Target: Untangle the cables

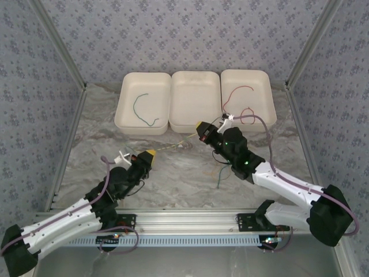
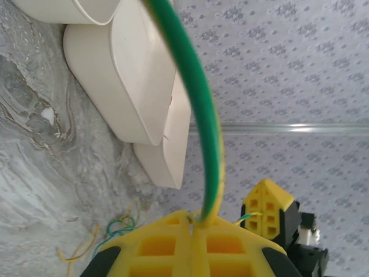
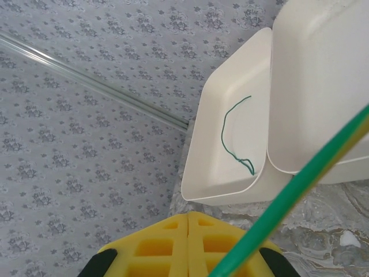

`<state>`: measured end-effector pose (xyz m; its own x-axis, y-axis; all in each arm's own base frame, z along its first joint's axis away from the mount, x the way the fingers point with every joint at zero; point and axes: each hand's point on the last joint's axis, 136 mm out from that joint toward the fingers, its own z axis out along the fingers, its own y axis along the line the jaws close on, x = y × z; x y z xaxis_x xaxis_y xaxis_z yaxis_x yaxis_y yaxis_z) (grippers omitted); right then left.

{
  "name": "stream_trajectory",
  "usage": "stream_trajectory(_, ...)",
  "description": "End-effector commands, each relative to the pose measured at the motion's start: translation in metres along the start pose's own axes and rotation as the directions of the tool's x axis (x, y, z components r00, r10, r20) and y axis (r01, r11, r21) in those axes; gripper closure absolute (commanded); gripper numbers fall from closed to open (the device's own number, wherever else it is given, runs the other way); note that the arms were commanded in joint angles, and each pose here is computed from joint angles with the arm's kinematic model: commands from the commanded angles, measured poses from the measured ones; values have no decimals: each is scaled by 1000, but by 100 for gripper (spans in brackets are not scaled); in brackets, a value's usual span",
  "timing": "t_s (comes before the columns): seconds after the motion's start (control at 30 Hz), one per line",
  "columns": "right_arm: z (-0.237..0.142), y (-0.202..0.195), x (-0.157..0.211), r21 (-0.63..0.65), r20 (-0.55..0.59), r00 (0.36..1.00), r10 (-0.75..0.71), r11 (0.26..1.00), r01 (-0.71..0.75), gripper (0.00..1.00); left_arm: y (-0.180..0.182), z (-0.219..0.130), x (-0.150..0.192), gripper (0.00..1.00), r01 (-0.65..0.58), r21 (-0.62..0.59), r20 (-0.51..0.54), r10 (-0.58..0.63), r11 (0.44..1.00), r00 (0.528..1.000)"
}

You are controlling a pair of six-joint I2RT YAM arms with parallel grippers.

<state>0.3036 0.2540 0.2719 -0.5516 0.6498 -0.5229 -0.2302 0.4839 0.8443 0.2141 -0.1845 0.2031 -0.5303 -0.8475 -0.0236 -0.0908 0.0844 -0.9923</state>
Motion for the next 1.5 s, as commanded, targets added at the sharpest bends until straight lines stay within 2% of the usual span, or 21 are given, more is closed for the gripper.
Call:
stream_trajectory(0.0,-2,23,-28,6,73,995,-73,997,73,100,3,0,-20,88,60,-49,118,-54,997,992)
stream_trajectory(0.1,-2,30,-31,55,21,983,-184,982,183,100,-6,-5,-16,47,-24,-108,82,33,994,996)
stream_trajectory(0.13,-3,32,-33,73,1,975,-223,972,223,100,-8,-10,-17,38,-54,-134,76,65,989,995)
stream_trajectory(0.2,-6,33,-39,101,-39,957,-288,951,291,100,-16,-21,-24,31,-135,-157,78,149,978,986)
stream_trajectory(0.27,-7,36,-45,97,-85,934,-347,930,355,100,-27,-37,-37,33,-242,-182,97,263,953,960)
stream_trajectory(0.37,-7,34,-47,92,-207,875,-437,882,462,100,-66,-54,-49,47,-467,-184,85,487,865,869)
stream_trajectory(0.47,-7,31,-52,93,-312,817,-485,840,534,100,-104,-51,-35,52,-698,-148,-37,701,701,712)
stream_trajectory(0.53,-6,28,-51,66,-360,785,-504,826,560,100,-120,-35,-10,51,-811,-65,-166,795,581,583)
stream_trajectory(0.63,-6,24,-54,62,-388,759,-523,807,587,100,-126,-7,20,47,-891,20,-315,848,454,426)
stream_trajectory(0.7,-3,21,-54,49,-401,760,-511,817,575,100,-123,11,40,45,-915,91,-379,864,392,333)
stream_trajectory(0.8,1,18,-54,28,-423,769,-479,841,540,100,-114,34,76,36,-928,222,-415,890,299,188)
stream_trajectory(0.93,6,21,-54,1,-443,782,-438,872,489,100,-89,55,116,29,-915,344,-446,894,213,41)
stream_trajectory(1.1,12,23,-59,-23,-452,804,-388,905,424,100,-56,74,130,28,-927,362,-451,888,94,-86)
stream_trajectory(1.2,13,26,-62,-41,-453,812,-367,919,392,100,-44,82,127,27,-938,343,-456,881,46,-124)
stream_trajectory(1.27,13,26,-64,-47,-452,818,-355,925,376,100,-36,84,130,27,-933,359,-467,872,37,-146)
stream_trajectory(1.4,16,27,-65,-57,-454,824,-339,934,353,100,-28,87,143,28,-912,406,-470,868,54,-158)
stream_trajectory(1.47,17,26,-64,-61,-456,826,-332,937,343,100,-25,92,142,29,-916,400,-472,866,45,-164)
